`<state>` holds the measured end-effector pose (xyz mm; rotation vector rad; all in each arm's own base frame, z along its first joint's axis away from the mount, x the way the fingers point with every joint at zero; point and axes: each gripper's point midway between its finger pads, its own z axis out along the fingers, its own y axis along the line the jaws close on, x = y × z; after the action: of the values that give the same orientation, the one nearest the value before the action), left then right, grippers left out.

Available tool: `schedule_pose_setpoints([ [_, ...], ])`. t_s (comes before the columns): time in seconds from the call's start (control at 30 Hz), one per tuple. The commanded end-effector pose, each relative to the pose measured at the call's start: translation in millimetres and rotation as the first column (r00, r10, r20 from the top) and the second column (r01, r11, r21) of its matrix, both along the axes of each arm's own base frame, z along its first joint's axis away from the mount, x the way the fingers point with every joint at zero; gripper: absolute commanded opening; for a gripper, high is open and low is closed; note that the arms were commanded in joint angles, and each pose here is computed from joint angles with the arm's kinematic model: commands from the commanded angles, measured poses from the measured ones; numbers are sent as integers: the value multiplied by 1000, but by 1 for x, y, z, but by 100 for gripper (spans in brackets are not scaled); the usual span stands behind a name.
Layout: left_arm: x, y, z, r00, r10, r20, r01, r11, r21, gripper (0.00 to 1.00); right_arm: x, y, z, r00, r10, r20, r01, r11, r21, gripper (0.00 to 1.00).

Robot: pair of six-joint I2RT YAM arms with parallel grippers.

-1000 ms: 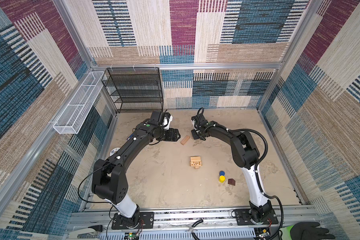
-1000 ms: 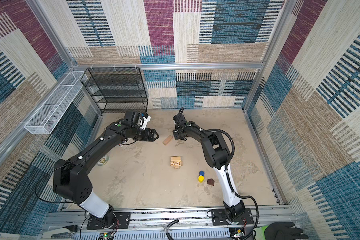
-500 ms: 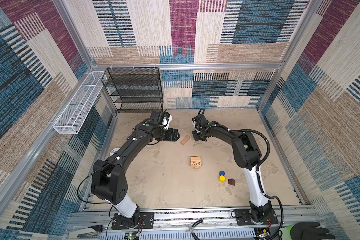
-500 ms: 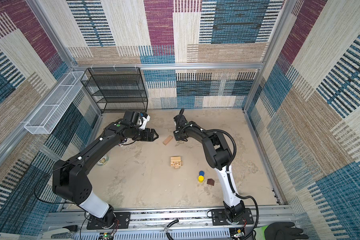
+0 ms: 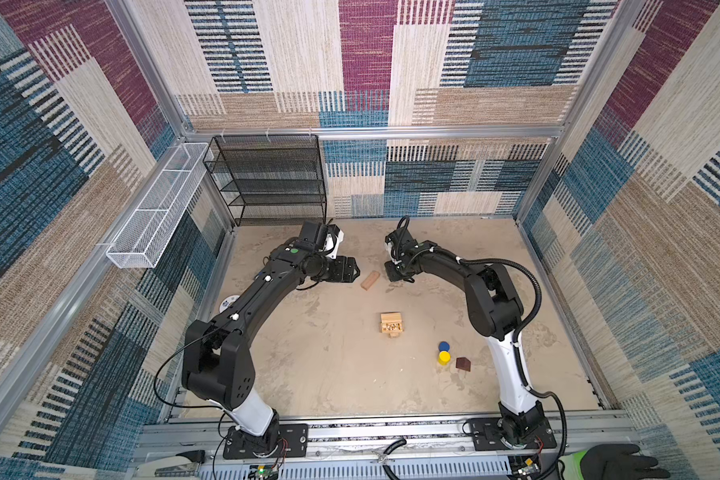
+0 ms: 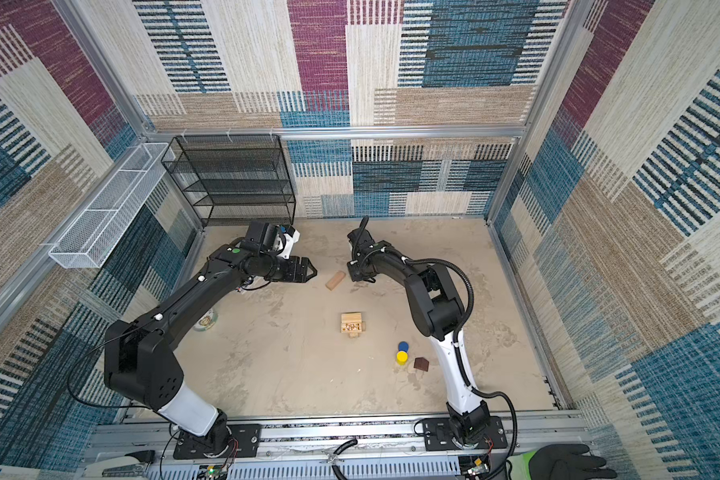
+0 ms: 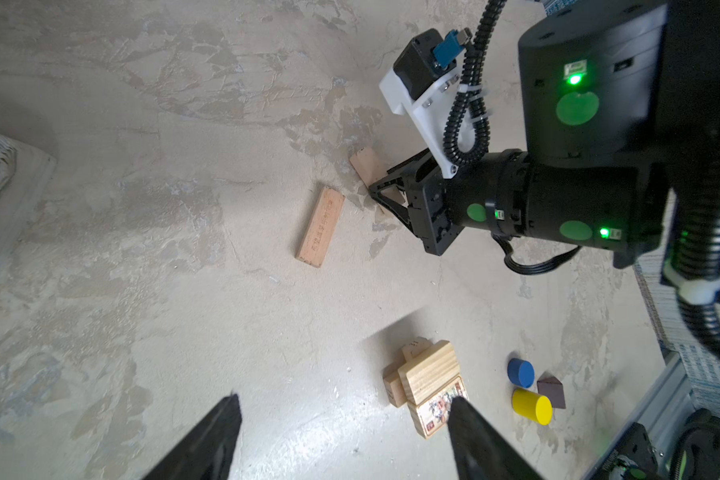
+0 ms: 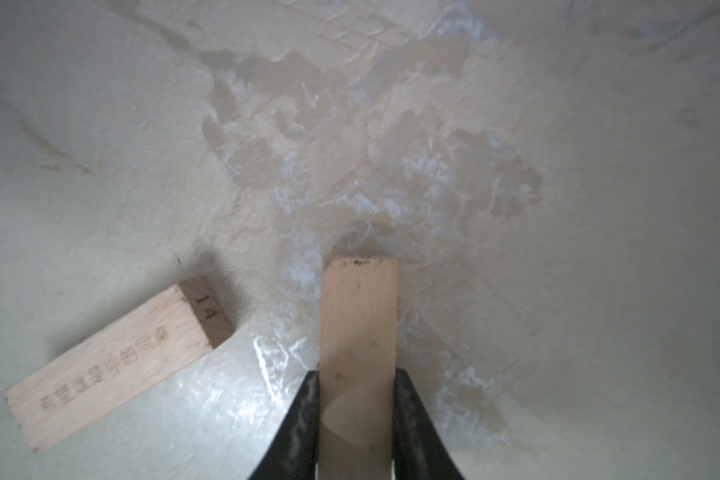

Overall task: Build the wood block tower
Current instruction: 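Lift the pink block slightly with the right gripper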

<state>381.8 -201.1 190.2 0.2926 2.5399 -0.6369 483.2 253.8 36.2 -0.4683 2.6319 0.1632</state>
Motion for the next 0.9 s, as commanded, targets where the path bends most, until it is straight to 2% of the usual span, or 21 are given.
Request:
schedule_pose_setpoints([
  [0.0,-2,1,3,1000,9,-6,-9,1000,-10,83,2,-2,4,999,-30,12,30,1000,4,19],
  [0.17,-4,1,6,1000,9,0,-9,1000,-15,83,-3,-8,-2,998,-57,2,57,998,-2,10],
  [0.23,-5,2,8,1000,11,9,-11,1000,-14,83,-5,-11,-5,997,-75,-4,75,997,-15,11],
  [0.27,-5,3,8,1000,13,10,-12,1000,-12,84,-5,-13,-6,997,-82,-7,81,996,-20,17],
  [0.33,-5,4,9,1000,15,15,-15,1000,-9,84,-7,-16,-8,995,-98,-10,97,995,-29,47],
  [0.37,-5,4,8,1000,16,15,-16,1000,-10,84,-8,-16,-7,995,-100,-10,100,995,-26,56],
  [0.4,-5,3,7,1000,17,12,-17,1000,-10,84,-9,-16,-7,995,-101,-9,101,995,-23,62],
  [0.43,-5,3,7,1000,15,10,-15,1000,-13,84,-10,-17,-6,995,-103,-7,103,995,-17,63],
  [0.53,-5,3,6,1000,15,7,-15,1000,-10,84,-12,-16,-2,995,-100,2,100,995,-3,60],
  [0.73,-4,8,9,999,26,32,-26,1000,14,84,-14,-16,11,996,-83,31,82,997,10,38],
  [0.87,-3,11,8,999,33,35,-34,999,24,84,-15,-14,9,997,-66,27,66,998,13,30],
])
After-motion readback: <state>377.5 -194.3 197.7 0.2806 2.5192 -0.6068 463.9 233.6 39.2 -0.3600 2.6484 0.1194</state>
